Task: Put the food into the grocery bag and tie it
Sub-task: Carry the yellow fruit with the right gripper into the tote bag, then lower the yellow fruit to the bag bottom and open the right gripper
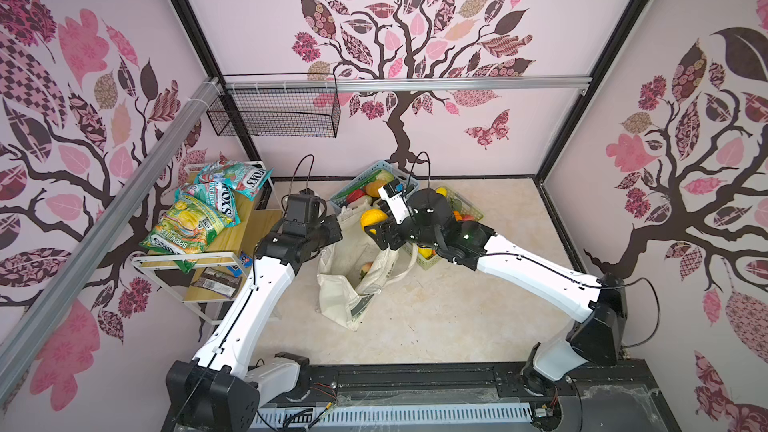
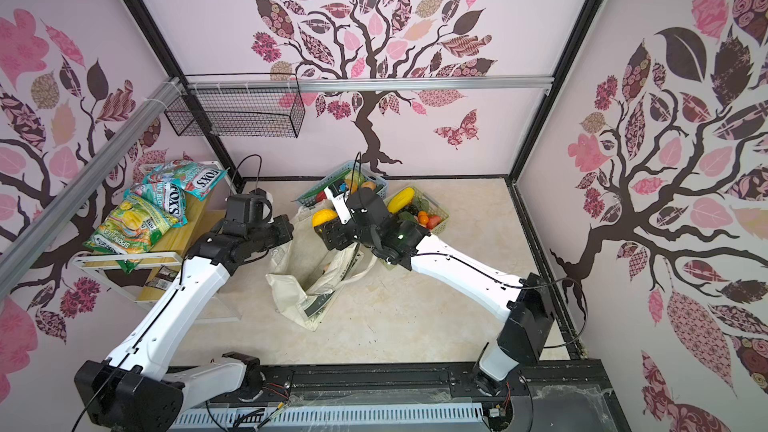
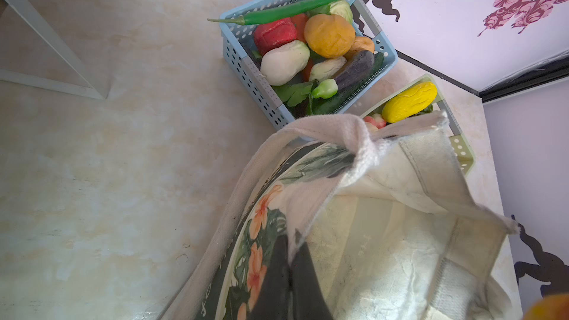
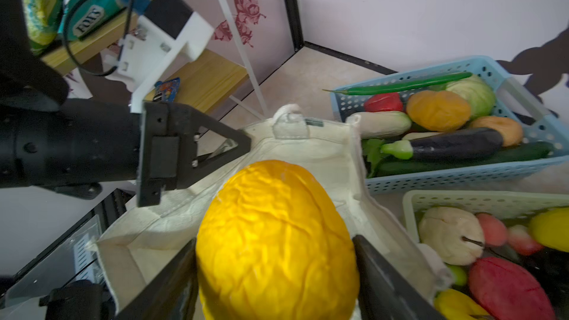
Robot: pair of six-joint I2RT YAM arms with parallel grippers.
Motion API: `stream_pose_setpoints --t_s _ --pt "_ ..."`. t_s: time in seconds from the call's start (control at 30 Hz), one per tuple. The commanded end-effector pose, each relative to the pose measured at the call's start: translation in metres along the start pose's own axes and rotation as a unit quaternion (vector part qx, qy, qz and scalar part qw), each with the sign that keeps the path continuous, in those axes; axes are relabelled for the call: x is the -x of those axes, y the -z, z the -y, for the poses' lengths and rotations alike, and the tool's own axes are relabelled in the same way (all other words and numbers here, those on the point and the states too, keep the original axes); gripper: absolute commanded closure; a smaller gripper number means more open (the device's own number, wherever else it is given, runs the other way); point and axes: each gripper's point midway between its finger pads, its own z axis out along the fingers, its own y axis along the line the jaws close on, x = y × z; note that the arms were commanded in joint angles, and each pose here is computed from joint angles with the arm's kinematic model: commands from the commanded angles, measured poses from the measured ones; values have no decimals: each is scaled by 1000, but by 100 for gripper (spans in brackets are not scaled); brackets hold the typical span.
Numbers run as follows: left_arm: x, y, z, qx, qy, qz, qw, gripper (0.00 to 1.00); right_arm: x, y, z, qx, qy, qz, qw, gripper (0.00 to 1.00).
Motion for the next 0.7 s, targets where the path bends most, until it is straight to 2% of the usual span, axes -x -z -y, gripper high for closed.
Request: stream_pose_setpoints --t_s 0.0,0.27,0.67 --pt "17 13 12 -17 1 27 999 96 -13 -19 -10 18 -6 -12 1000 24" --pt "15 14 13 -21 -1 26 999 96 -46 -48 -26 40 -15 -51 998 24" --pt "13 14 18 -33 -5 21 999 96 -116 -98 -25 43 -31 -124 991 24"
